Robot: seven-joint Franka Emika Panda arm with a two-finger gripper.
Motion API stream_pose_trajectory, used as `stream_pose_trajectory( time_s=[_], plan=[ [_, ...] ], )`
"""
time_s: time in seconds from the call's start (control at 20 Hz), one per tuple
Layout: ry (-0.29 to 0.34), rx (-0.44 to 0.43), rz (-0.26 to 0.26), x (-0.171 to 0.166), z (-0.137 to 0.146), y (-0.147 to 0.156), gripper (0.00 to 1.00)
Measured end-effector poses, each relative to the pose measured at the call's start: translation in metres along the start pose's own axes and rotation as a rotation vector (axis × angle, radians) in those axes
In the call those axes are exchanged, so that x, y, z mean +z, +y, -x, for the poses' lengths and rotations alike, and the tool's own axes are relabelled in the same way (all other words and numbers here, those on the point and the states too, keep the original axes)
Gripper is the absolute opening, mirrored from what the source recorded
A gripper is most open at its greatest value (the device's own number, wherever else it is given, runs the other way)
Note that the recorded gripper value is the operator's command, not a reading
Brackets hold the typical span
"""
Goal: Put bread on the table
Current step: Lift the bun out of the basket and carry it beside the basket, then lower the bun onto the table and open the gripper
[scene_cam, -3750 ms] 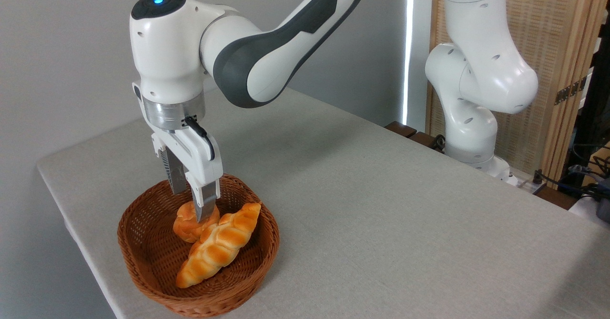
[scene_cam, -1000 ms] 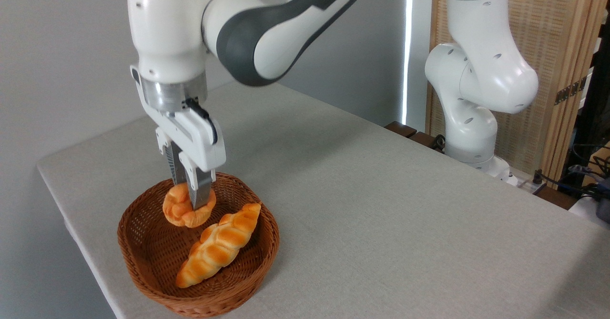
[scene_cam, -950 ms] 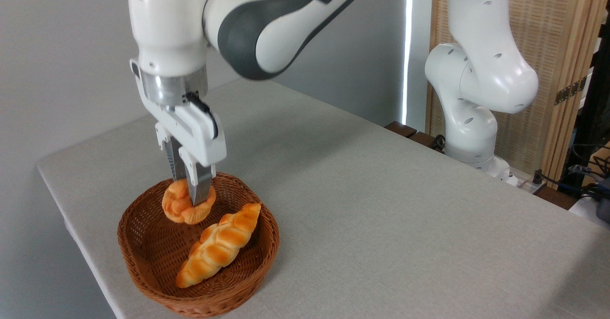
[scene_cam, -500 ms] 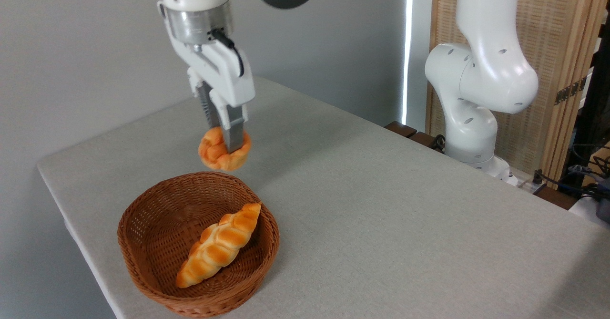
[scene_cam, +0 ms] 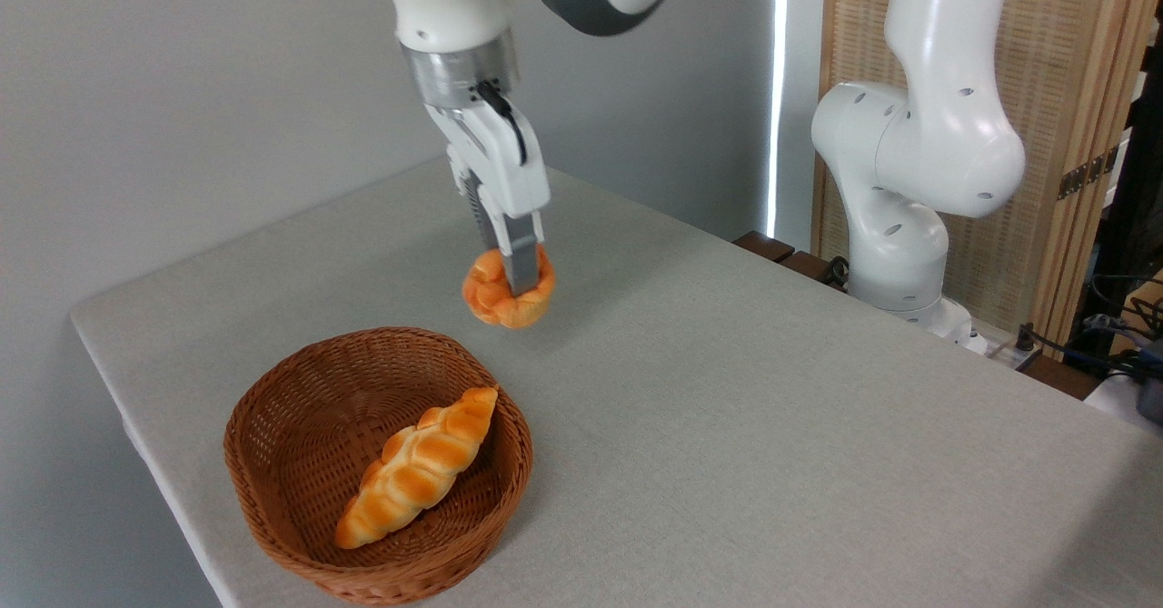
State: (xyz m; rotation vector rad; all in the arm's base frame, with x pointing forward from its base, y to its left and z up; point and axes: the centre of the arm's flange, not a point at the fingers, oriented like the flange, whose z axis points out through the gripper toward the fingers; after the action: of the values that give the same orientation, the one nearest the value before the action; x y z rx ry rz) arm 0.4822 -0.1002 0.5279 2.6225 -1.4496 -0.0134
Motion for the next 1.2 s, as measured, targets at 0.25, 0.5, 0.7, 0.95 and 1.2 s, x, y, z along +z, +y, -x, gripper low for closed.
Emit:
stream_pose_trajectory(
  time_s=[0.25,0.5,0.7,0.95,1.2],
  plan=[
    [-0.056,0.066,-0.035,0.034,-0.002,0.016,0.83],
    [-0.104,0.107,-0.031,0.057,-0.008,0.026,0.87],
    [-0.109,0.116,-0.028,0.061,-0.011,0.029,0.93],
    [-0.109,0.116,-0.028,0.06,-0.011,0.029,1.0],
    [-0.1,0.108,-0.036,0.055,-0.01,0.026,1.0]
  ],
)
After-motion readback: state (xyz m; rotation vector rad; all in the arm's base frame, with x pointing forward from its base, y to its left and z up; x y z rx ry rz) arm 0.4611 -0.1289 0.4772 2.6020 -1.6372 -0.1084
